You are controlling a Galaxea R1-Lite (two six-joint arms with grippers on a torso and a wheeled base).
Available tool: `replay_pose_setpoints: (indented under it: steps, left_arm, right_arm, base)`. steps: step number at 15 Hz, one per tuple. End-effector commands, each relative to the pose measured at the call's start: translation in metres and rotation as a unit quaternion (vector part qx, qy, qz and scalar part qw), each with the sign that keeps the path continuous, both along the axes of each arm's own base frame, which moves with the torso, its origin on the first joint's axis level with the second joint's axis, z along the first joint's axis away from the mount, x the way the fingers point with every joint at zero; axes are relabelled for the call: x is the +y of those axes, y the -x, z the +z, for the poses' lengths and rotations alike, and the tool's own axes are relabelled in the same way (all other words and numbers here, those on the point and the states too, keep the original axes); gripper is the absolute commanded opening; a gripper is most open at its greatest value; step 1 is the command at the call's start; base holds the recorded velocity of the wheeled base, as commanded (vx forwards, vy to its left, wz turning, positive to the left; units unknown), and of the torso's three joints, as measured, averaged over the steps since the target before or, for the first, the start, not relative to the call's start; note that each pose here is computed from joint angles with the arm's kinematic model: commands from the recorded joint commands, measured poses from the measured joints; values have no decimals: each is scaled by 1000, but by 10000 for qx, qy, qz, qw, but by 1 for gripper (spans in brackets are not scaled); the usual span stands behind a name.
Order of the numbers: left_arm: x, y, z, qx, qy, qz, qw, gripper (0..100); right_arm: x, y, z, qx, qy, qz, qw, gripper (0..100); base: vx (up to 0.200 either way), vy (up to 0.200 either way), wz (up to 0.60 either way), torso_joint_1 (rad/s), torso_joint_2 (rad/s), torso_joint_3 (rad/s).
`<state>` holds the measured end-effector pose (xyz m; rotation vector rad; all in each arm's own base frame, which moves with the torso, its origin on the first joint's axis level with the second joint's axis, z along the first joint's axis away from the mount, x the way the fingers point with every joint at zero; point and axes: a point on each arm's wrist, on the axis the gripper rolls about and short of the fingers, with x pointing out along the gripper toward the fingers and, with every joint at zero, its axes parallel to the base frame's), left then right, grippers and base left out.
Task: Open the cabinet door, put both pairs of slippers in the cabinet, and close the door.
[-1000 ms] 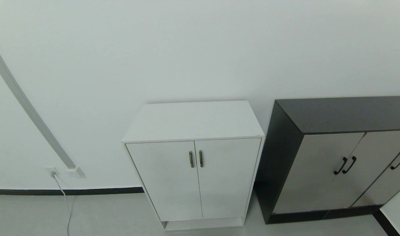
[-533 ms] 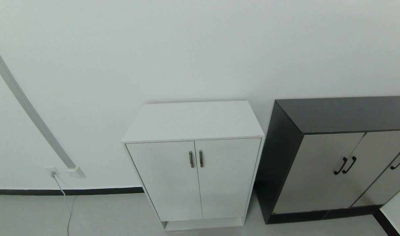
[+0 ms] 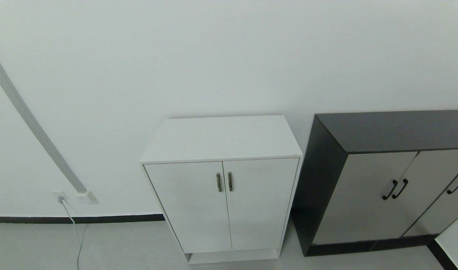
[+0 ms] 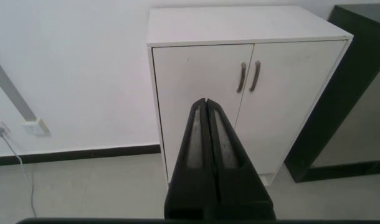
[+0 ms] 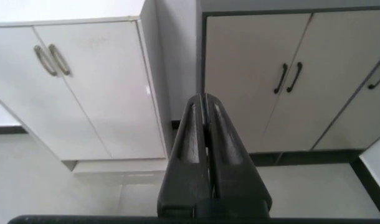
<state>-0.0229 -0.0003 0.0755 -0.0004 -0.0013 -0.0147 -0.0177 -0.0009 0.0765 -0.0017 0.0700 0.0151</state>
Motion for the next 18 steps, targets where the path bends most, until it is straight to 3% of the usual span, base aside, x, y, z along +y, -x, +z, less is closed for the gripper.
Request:
replay_pose_setpoints:
  steps: [1,5,8,18]
  left_arm:
    - [0,0,0,6,-2,4,10000,0]
    - [0,0,0,6,6,4,10000,0]
    - [0,0,0,6,-2,-3,10000,0]
    - [0,0,0,6,-10,4,10000,0]
  right_arm:
    - [0,1,0,-97,-2,-76,9999,0]
    - [0,5,-1,-343,-57,-223,9991,0]
    - [-1,5,-1,-385,-418,-464,9973,0]
    - [-1,5,0,-394,-401,-509,9971,0]
  base:
    - [0,0,0,0,0,0]
    - [0,0,0,0,0,0]
    - [0,0,0,0,0,0]
    - [0,0,0,0,0,0]
